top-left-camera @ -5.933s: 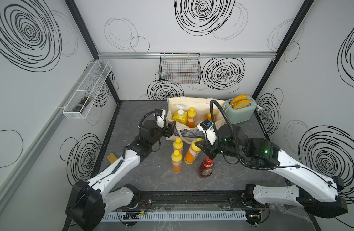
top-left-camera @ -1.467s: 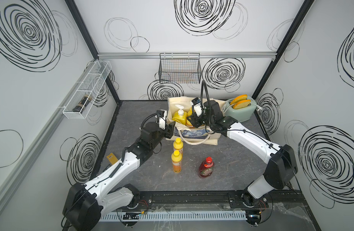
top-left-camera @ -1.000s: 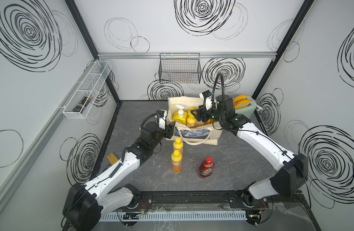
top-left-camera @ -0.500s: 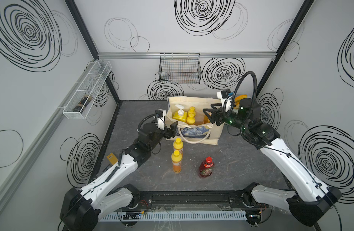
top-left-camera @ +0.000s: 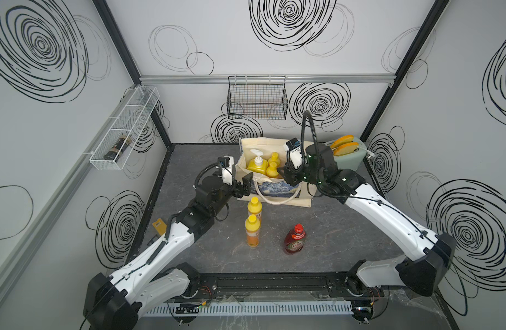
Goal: Pack dish soap into the shopping bag
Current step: Place the bottle of dish soap in the shopping bag, then pick up the bottle of dish soap at the center of the board.
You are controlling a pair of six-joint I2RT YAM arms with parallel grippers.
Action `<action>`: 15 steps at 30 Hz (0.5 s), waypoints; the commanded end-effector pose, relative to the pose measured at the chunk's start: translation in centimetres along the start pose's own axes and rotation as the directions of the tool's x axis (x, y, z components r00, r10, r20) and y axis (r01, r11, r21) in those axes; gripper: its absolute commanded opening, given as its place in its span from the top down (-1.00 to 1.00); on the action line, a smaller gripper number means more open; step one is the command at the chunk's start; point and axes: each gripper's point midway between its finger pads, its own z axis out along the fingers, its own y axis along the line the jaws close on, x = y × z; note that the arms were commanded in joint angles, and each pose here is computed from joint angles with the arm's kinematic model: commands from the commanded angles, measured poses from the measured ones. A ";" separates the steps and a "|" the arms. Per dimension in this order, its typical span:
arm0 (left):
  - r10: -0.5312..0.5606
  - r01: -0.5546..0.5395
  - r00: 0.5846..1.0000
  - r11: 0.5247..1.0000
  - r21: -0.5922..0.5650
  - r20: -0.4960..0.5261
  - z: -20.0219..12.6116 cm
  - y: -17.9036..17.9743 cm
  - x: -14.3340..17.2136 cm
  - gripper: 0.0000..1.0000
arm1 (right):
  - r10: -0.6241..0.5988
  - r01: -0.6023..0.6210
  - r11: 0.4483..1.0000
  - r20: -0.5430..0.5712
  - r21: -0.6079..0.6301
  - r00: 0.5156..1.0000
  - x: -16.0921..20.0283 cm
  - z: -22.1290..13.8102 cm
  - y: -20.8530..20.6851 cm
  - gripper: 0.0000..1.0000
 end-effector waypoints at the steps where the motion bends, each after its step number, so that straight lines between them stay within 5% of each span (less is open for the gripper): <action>1: -0.040 0.042 0.999 0.998 -0.041 0.029 0.2 0.5 -1.5 -0.93 | -0.051 0.056 0.996 -0.069 0.063 0.996 1.0 0.4 0.4 0.24; 10: -0.065 0.064 0.998 0.997 -0.035 -0.019 1.6 0.3 -0.3 -0.93 | -0.058 0.058 0.998 -0.127 -0.009 0.990 4.5 1.7 3.3 0.33; 15: -0.059 0.058 0.997 0.998 -0.029 -0.040 2.4 0.1 0.5 -0.92 | -0.053 0.050 0.998 -0.083 -0.038 0.995 3.4 0.2 3.9 0.33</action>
